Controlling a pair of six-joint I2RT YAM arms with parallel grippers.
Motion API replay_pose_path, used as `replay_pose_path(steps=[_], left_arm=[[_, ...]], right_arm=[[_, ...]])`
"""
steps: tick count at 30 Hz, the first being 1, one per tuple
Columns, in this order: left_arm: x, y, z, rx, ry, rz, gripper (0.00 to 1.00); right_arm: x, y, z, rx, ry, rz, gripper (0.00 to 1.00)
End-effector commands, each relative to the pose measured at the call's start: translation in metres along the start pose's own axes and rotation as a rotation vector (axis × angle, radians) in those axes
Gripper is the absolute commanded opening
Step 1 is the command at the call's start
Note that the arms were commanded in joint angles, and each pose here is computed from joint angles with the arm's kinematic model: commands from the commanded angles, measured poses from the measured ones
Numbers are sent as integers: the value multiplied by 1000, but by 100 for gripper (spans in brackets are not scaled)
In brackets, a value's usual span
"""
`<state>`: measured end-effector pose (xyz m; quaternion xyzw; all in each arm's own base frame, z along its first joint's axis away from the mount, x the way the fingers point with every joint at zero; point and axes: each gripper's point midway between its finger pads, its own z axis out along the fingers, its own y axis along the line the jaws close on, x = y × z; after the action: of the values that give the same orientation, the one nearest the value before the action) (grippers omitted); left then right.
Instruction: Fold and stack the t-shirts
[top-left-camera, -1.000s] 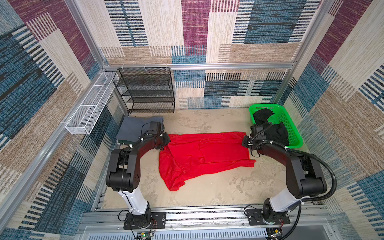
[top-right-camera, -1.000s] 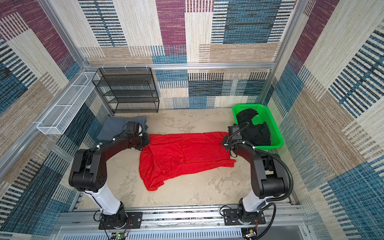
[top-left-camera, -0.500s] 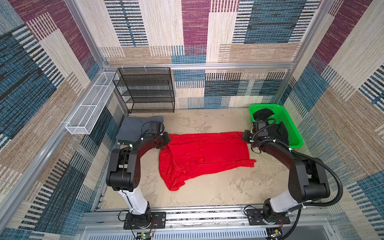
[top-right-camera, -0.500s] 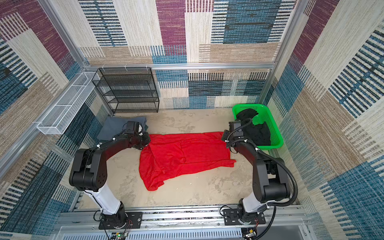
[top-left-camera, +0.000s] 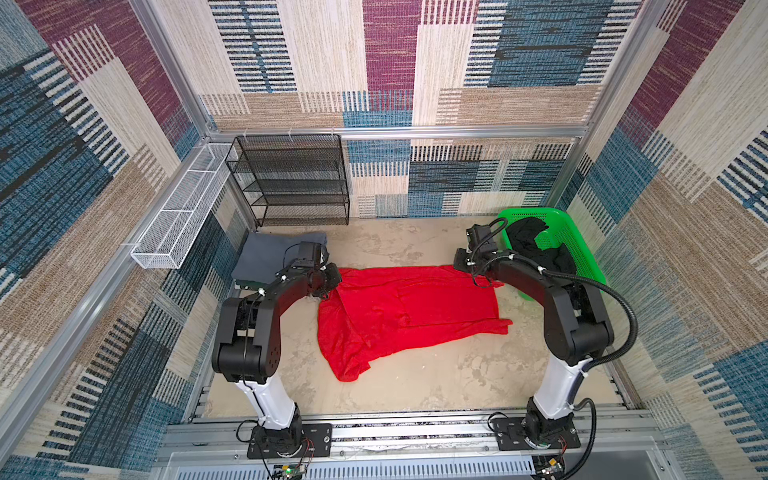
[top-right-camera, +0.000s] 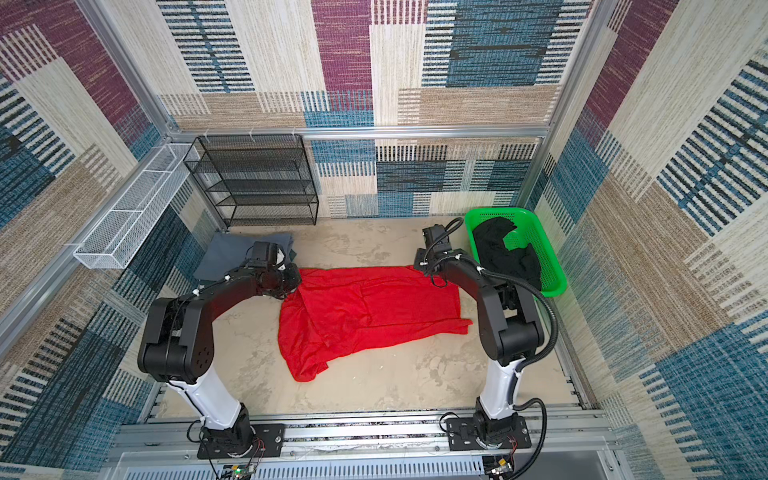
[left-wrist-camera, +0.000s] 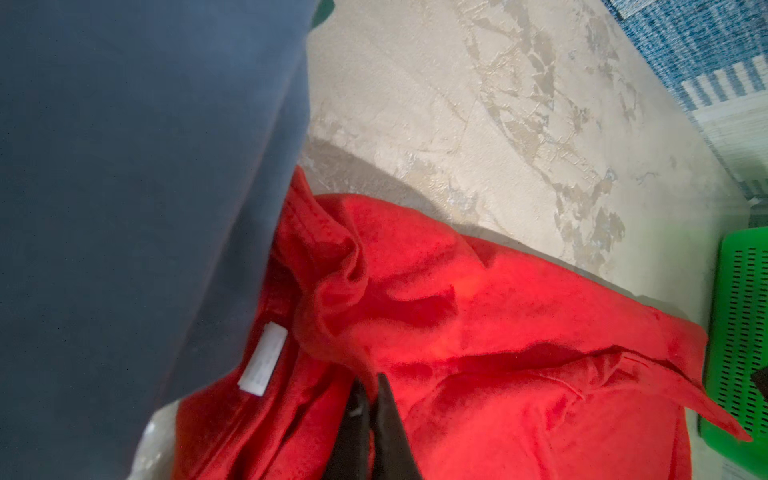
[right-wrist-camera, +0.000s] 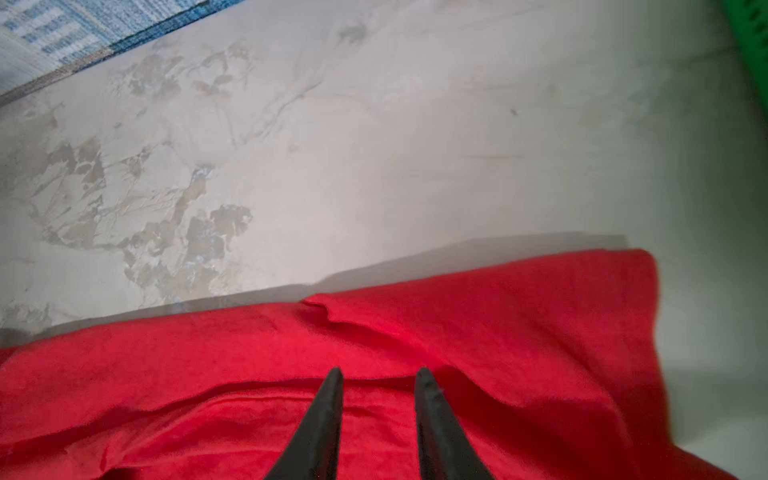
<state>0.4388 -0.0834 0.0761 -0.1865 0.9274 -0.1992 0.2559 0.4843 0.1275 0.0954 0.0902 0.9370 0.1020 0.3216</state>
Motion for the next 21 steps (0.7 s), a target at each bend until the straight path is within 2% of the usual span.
replay_pose_path(steps=[1,9,21], left_arm=[[-5,-5,-3,20,-19,5,0],[-7,-2,-4,11,-25,5,0],[-11,1,-6,12,-32,-3,0]], right_arm=[[3,19,17,-31,31,-44,32],[32,55,51,-38,125,-157,30],[71,45,52,0,190,-172,29]])
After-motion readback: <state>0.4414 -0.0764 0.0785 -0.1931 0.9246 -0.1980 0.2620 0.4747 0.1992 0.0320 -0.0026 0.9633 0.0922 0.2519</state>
